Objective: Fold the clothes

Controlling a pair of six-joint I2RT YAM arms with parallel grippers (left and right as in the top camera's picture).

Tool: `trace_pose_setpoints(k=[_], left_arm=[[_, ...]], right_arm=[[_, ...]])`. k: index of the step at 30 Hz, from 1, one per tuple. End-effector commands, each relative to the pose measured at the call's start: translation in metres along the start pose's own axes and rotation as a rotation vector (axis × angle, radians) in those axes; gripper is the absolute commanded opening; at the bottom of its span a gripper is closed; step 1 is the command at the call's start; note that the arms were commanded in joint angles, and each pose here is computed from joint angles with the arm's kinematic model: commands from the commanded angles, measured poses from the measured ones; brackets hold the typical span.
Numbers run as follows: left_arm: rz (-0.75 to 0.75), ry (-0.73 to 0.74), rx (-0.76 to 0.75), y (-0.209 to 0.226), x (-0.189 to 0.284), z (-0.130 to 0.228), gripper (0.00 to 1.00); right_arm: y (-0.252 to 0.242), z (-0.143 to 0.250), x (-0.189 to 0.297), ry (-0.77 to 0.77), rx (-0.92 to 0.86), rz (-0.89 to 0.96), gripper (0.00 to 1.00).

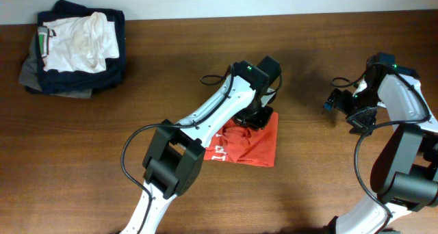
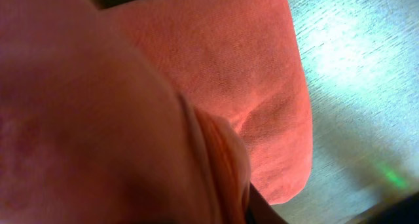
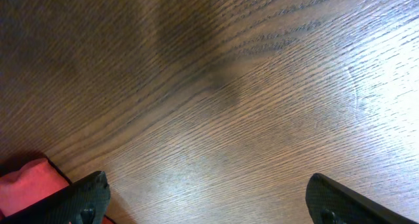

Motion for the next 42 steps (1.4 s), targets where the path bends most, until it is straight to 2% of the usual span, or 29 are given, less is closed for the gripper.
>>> trace_pose_setpoints(k=[1,2,3,4,6,7,9,11,12,15,18,22,23,25,26,33,34,37,39,40,41,42], left_arm=[[0.041,-0.024,-0.003,-0.008,0.018,-0.006,0.39],[0.059,-0.047,-0.019,-0.015,0.04,-0.008,0.54],[0.142,-0.093,-0.095,-0.028,0.061,-0.013,0.67],[0.308,-0.16,-0.248,-0.055,0.078,-0.017,0.73],[0.217,-0.073,-0.226,-0.041,0.076,-0.002,0.72],[0.135,-0.021,-0.161,-0.021,0.076,0.006,0.72],[0.08,0.041,0.006,0.042,0.088,0.025,0.75],[0.106,0.075,0.13,0.086,0.087,0.042,0.79],[0.124,0.121,0.166,0.096,0.077,0.052,0.8],[0.304,0.166,0.073,0.069,0.048,0.057,0.79],[0.306,0.219,0.0,0.038,0.021,0.057,0.8],[0.298,0.231,-0.053,0.017,0.007,0.054,0.79],[0.296,0.224,-0.061,0.015,0.005,0.053,0.71],[0.292,0.214,-0.079,0.01,0.004,0.05,0.22],[0.291,0.221,-0.082,0.005,0.003,0.05,0.0],[0.281,0.225,-0.221,-0.057,-0.011,0.046,0.01],[0.277,0.201,-0.256,-0.068,-0.015,0.042,0.12],[0.277,0.176,-0.342,-0.099,-0.022,0.04,0.14],[0.35,0.141,-0.433,-0.124,-0.01,0.037,0.13],[0.326,0.13,-0.442,-0.125,-0.002,0.035,0.13],[0.248,0.122,-0.387,-0.115,0.015,0.029,0.13],[0.141,0.124,-0.32,-0.094,0.033,0.027,0.18]], right_arm=[[0.001,-0.004,0.004,-0.021,-0.006,0.001,0.99],[0.0,-0.004,0.004,-0.021,-0.006,0.002,0.99],[0.0,-0.004,0.004,-0.021,-0.006,0.002,0.99],[0.001,-0.004,0.004,-0.021,-0.006,0.001,0.99],[0.0,-0.004,0.004,-0.021,-0.006,0.002,0.99],[0.001,-0.004,0.004,-0.021,-0.006,0.001,0.99],[0.001,-0.004,0.004,-0.021,-0.006,0.001,0.99],[0.001,-0.004,0.004,-0.021,-0.006,0.001,0.99],[0.001,-0.004,0.004,-0.021,-0.006,0.001,0.99],[0.001,-0.004,0.004,-0.021,-0.006,0.001,0.99],[0.001,-0.004,0.004,-0.021,-0.006,0.001,0.99],[0.001,-0.004,0.004,-0.021,-0.006,0.001,0.99],[0.0,-0.004,0.004,-0.021,-0.006,0.002,0.99],[0.001,-0.004,0.004,-0.021,-0.006,0.001,0.99],[0.0,-0.004,0.004,-0.021,-0.006,0.002,0.99],[0.0,-0.004,0.004,-0.021,-0.006,0.002,0.99],[0.001,-0.004,0.004,-0.021,-0.006,0.001,0.99],[0.001,-0.004,0.004,-0.021,-0.006,0.001,0.99],[0.001,-0.004,0.004,-0.021,-0.006,0.001,0.99],[0.0,-0.004,0.004,-0.021,-0.006,0.002,0.99],[0.0,-0.004,0.004,-0.021,-0.006,0.002,0.99],[0.001,-0.004,0.004,-0.021,-0.006,0.001,0.99]])
Point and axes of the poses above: each gripper's point midway between its finger pads, its own x axis back along the fingers, its own y axis along the line the jaws close on, z = x × y, the point moved 6 cm from there along x, back along the fingers, and after that the axes turned 12 degrees about -x, right-handed, at the moved point
